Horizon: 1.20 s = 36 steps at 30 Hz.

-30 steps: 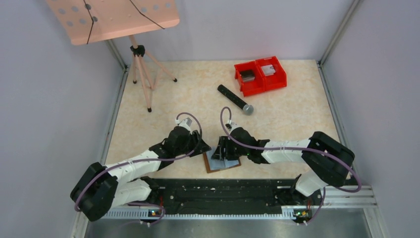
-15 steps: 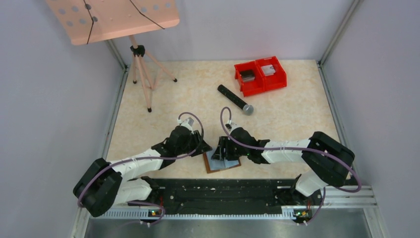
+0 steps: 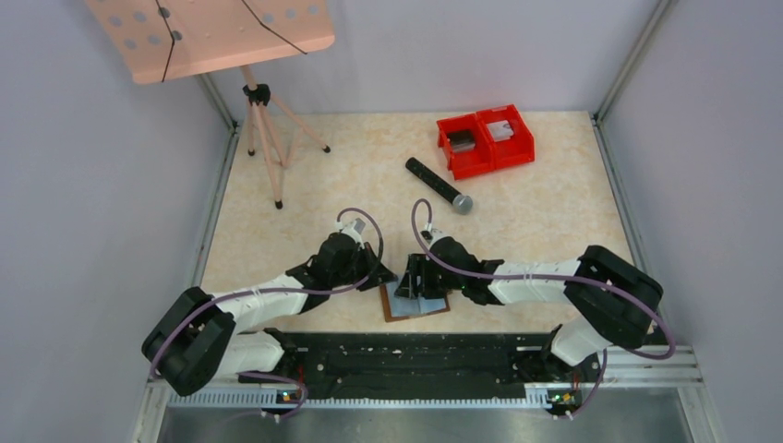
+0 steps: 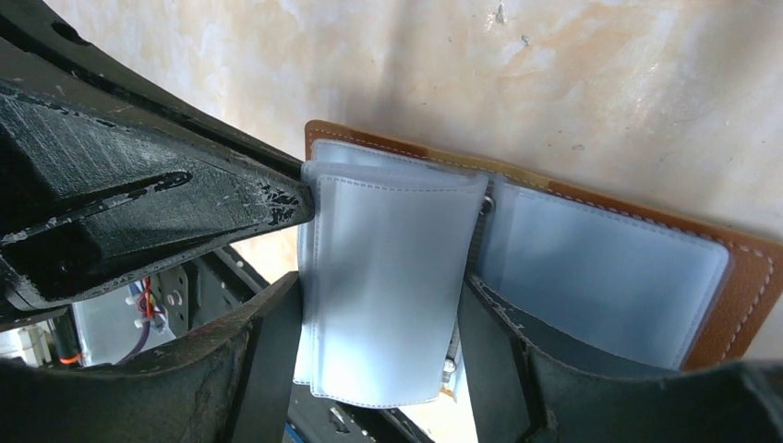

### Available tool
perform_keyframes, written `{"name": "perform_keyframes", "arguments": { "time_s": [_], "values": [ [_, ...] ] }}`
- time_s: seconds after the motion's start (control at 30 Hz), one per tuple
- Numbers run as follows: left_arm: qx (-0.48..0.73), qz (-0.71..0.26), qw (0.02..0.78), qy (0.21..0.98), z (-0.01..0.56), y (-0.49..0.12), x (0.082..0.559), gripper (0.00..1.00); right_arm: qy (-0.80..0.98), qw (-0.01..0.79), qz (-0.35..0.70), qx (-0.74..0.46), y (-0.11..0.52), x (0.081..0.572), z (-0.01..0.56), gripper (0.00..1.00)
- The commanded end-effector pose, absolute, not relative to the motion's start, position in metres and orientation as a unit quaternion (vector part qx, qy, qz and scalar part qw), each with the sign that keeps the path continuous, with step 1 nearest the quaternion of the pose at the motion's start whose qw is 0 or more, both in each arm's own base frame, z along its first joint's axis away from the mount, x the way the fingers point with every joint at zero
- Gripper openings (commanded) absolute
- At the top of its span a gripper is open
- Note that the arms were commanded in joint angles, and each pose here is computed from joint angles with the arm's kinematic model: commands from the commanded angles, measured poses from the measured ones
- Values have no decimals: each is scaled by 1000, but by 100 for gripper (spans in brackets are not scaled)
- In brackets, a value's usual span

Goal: Take the credit cards out of the card holder
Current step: Remove the credit card from the card holder.

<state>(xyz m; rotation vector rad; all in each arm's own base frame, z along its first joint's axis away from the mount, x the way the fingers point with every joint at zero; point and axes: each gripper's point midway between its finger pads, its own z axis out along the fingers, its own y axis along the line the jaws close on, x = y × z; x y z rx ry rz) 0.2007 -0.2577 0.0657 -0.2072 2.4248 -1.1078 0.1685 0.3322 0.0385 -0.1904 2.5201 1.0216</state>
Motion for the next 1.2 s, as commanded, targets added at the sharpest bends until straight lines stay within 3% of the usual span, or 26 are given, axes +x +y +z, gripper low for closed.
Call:
{"name": "perform_keyframes", "arguments": {
  "time_s": [0.0,0.23,0.93,1.17],
  "values": [
    [-55,-438,241,864,86,-273,207,0,893,228,381,-68,333,175,62,62],
    [-54,-443,238,863,88,-274,206,0,898,245,358,-72,323,179,73,67],
    [-65,-446,232,862,87,-274,205,0,902,219,361,-83,334,171,66,67],
    [-66,-448,234,861,89,-273,204,0,925,220,300,-76,316,175,50,59]
  ]
}}
